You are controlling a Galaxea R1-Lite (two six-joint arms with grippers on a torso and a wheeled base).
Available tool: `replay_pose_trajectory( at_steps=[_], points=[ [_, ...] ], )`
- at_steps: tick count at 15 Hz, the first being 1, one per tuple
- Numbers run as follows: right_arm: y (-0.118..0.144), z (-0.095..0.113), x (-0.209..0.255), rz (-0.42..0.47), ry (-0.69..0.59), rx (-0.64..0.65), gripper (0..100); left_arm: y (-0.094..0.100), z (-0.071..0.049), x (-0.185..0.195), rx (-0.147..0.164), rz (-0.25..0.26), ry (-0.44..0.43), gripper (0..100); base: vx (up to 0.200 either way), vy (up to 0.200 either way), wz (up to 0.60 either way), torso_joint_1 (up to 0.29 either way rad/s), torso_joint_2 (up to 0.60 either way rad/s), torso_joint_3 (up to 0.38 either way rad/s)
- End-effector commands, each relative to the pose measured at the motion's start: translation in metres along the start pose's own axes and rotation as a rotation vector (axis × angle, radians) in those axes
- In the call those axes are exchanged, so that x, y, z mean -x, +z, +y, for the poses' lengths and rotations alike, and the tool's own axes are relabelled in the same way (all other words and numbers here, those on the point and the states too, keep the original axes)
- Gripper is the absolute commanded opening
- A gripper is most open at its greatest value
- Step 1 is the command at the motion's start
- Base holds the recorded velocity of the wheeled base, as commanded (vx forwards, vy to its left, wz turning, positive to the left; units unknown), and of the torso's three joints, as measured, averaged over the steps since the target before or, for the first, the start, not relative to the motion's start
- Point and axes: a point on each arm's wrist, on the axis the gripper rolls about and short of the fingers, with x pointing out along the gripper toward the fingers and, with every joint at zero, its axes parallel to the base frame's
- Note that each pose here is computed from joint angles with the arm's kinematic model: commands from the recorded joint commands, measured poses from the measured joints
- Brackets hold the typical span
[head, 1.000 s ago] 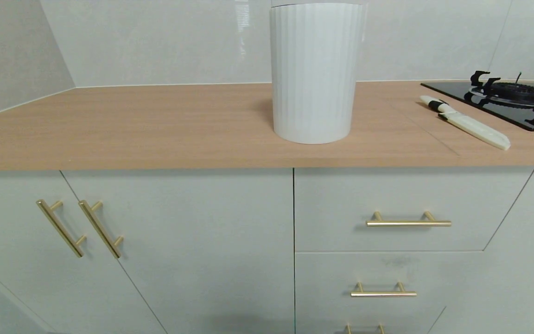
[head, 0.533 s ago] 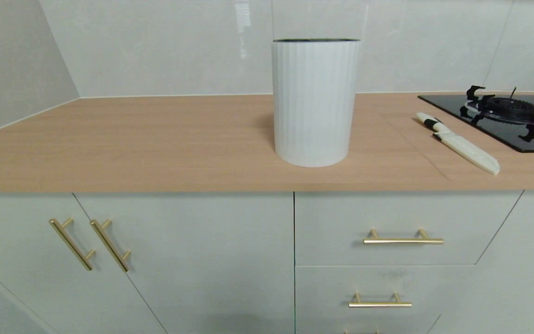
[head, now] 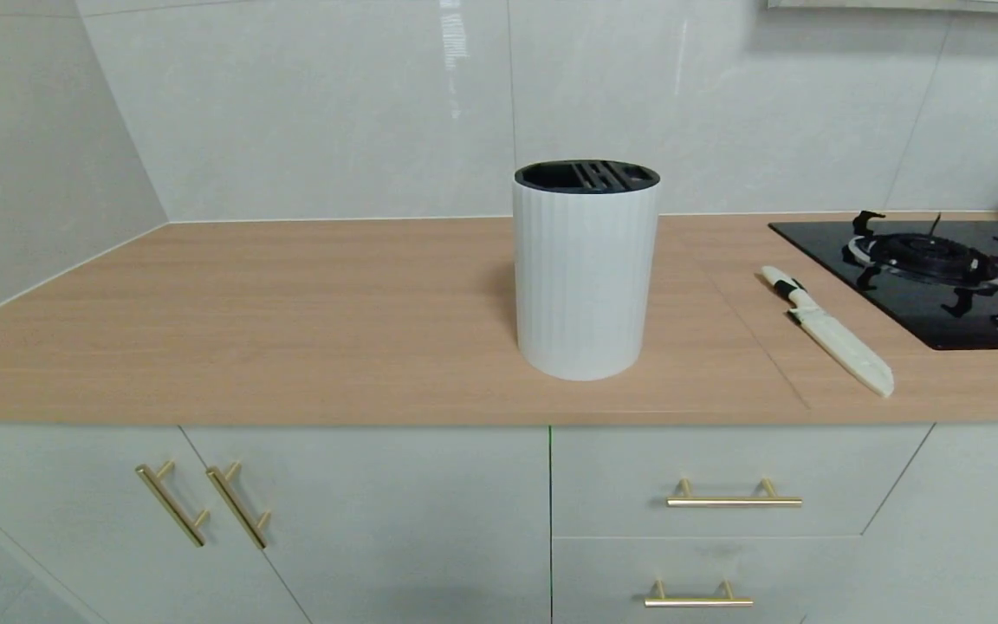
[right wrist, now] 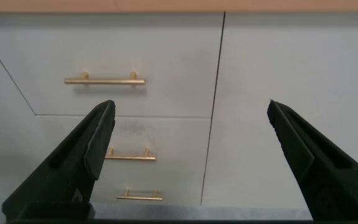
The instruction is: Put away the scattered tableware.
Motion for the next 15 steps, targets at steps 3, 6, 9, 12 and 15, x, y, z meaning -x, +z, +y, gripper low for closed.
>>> replay_pose_trajectory(
  at_steps=[3,6,9,12,15],
  points=[
    [0.0,0.0,-0.0001,0.001,0.001,0.001,100,0.0001,0.0,-0.0001,0.0,0.0,-0.001,100,0.0,0.0,0.0,0.172,-0.48,-0.307],
    [0.0,0.0,-0.0001,0.001,0.001,0.001,100,0.0001,0.0,-0.0001,0.0,0.0,-0.001,100,0.0,0.0,0.0,0.19,-0.5,-0.312],
    [0.0,0.0,-0.0001,0.001,0.001,0.001,100,0.0001,0.0,-0.0001,0.0,0.0,-0.001,100,0.0,0.0,0.0,0.203,-0.51,-0.305],
    [0.0,0.0,-0.0001,0.001,0.001,0.001,100,0.0001,0.0,-0.0001,0.0,0.0,-0.001,100,0.0,0.0,0.0,0.224,-0.53,-0.307],
    [0.0,0.0,-0.0001,0.001,0.001,0.001,100,0.0001,0.0,-0.0001,0.0,0.0,-0.001,100,0.0,0.0,0.0,0.243,-0.56,-0.318]
  ],
)
